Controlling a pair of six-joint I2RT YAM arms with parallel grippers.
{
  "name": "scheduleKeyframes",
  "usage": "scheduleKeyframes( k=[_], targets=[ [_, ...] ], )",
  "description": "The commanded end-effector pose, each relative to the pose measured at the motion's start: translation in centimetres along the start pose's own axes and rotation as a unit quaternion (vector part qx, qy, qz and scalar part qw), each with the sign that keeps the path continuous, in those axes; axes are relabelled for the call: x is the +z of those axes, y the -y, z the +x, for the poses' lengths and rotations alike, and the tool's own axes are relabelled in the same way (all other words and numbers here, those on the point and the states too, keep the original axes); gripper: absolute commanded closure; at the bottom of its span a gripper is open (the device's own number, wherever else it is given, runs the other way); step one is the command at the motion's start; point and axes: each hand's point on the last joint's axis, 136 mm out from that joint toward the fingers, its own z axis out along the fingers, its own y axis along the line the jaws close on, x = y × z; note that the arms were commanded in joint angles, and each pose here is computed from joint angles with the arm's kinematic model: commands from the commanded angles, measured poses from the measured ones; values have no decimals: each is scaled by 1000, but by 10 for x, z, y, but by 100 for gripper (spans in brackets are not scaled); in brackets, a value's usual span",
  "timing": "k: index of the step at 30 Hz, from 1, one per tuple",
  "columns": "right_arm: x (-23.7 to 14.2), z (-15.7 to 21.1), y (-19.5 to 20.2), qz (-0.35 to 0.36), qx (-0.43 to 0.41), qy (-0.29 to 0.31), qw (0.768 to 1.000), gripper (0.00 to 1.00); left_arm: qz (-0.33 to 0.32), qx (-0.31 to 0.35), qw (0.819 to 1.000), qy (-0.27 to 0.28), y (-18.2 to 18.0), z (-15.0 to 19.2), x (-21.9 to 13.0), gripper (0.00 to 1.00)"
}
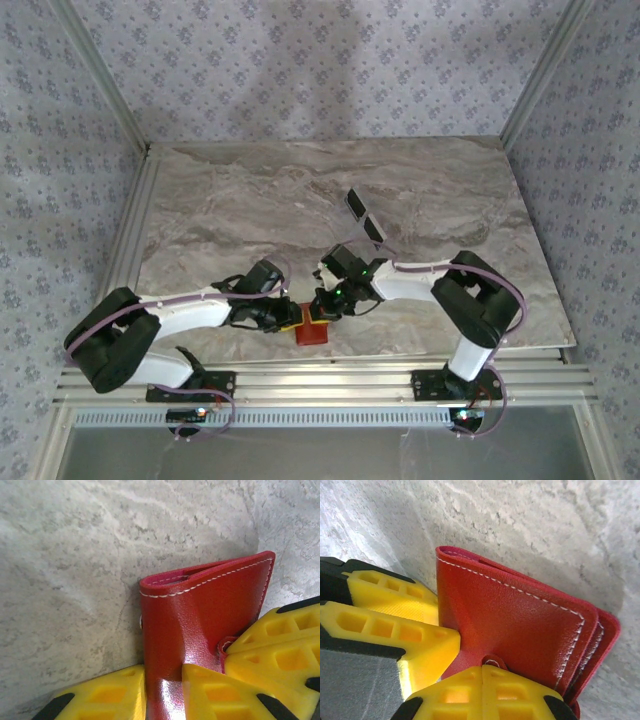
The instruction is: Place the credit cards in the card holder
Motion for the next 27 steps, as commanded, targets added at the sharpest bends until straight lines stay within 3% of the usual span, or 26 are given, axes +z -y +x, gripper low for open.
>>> scheduleKeyframes(
  k=[1,2,8,11,14,16,17,22,23,24,27],
  targets=[
    [20,27,51,89,36,-30,995,100,4,-4,1000,1,-1,-1,-1,75],
    [15,23,43,84,22,-21,996,100,5,-4,1000,4,0,-3,-3,75],
    [-30,-9,-6,79,-66,73,992,70,-6,19,998,61,12,-33,-44,69],
    [-63,-30,-31,69,-107,144,981,68,3,31,993,117,24,-61,-87,66],
    [-104,-52,-45,78,-136,221,963,56,-5,42,979,198,32,-87,-143,62],
    [-137,-65,-54,82,-153,274,946,44,-36,49,966,252,31,-100,-180,51],
    [-154,-71,-55,91,-161,301,936,42,-53,51,959,274,29,-104,-195,45],
    [-251,-86,-43,183,-197,449,852,28,-128,69,928,343,14,-117,-241,47],
    [-273,-87,-36,207,-196,484,828,19,-144,68,921,355,9,-121,-246,6],
    [-293,-84,-30,225,-194,514,805,14,-157,70,916,364,4,-124,-250,1],
    [-339,-71,-6,261,-167,591,745,0,-173,77,906,378,-5,-133,-253,1]
  ],
)
